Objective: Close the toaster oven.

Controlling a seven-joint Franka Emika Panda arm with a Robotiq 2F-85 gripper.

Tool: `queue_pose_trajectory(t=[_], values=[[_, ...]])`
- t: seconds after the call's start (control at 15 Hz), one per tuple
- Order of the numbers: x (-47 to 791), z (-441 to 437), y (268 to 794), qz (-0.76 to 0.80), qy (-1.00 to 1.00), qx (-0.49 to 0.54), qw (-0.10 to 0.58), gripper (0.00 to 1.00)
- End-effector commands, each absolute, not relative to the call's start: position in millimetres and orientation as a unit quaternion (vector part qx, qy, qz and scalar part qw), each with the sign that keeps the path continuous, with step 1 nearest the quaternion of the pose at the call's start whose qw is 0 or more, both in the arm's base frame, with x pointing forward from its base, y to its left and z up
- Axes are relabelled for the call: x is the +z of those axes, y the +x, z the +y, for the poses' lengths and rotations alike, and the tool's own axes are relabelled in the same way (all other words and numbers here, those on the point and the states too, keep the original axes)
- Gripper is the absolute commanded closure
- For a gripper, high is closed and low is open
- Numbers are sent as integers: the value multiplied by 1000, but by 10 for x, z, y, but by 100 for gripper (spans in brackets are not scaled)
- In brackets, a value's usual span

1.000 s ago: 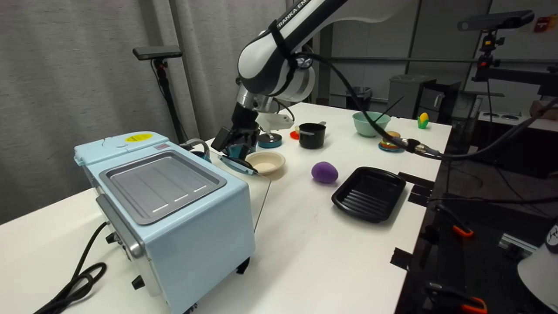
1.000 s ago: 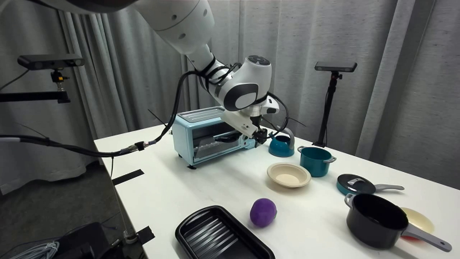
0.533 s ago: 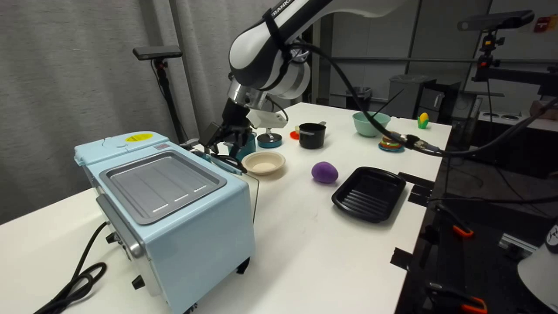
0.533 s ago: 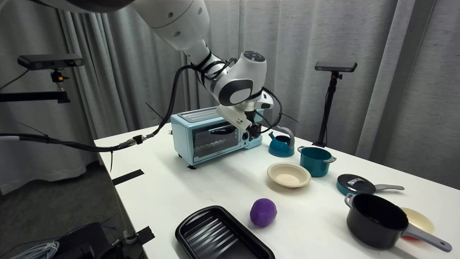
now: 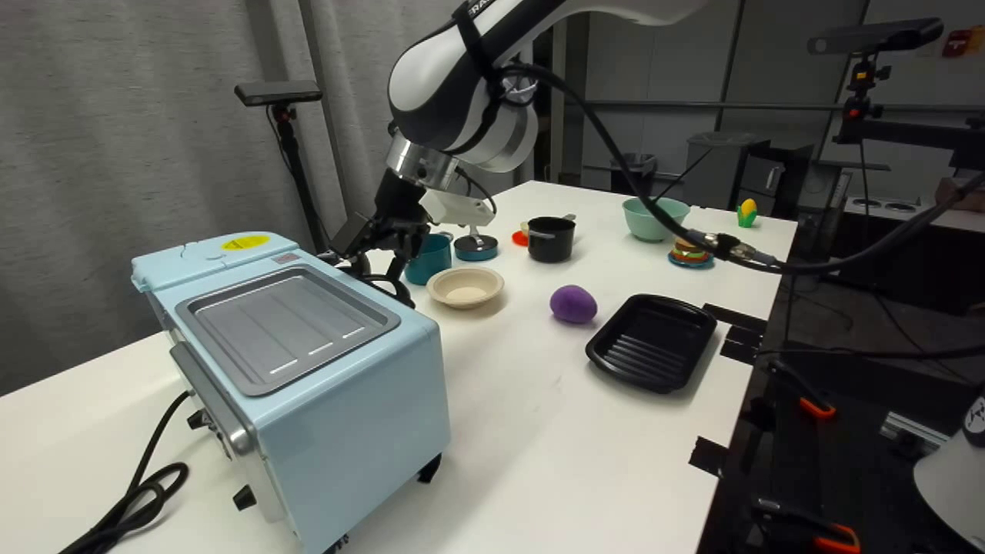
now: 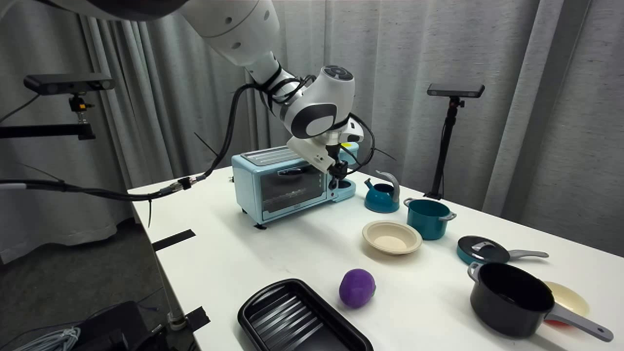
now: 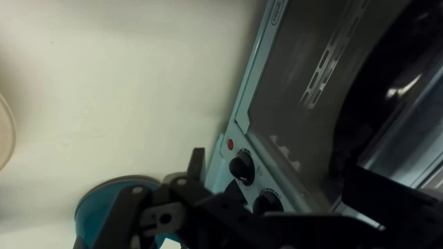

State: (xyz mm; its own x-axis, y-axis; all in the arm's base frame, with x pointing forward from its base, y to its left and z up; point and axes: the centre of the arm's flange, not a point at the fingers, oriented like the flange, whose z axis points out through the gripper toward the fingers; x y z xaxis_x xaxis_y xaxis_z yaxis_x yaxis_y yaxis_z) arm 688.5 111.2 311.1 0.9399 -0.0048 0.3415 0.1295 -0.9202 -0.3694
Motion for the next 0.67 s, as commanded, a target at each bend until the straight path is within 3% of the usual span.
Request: queue_pose_trajectory(t=[0.0, 0.6], values=[[3187, 1100, 6954, -39, -964, -168, 202, 0], [3574, 1021, 6856, -50, -966, -171, 187, 0]])
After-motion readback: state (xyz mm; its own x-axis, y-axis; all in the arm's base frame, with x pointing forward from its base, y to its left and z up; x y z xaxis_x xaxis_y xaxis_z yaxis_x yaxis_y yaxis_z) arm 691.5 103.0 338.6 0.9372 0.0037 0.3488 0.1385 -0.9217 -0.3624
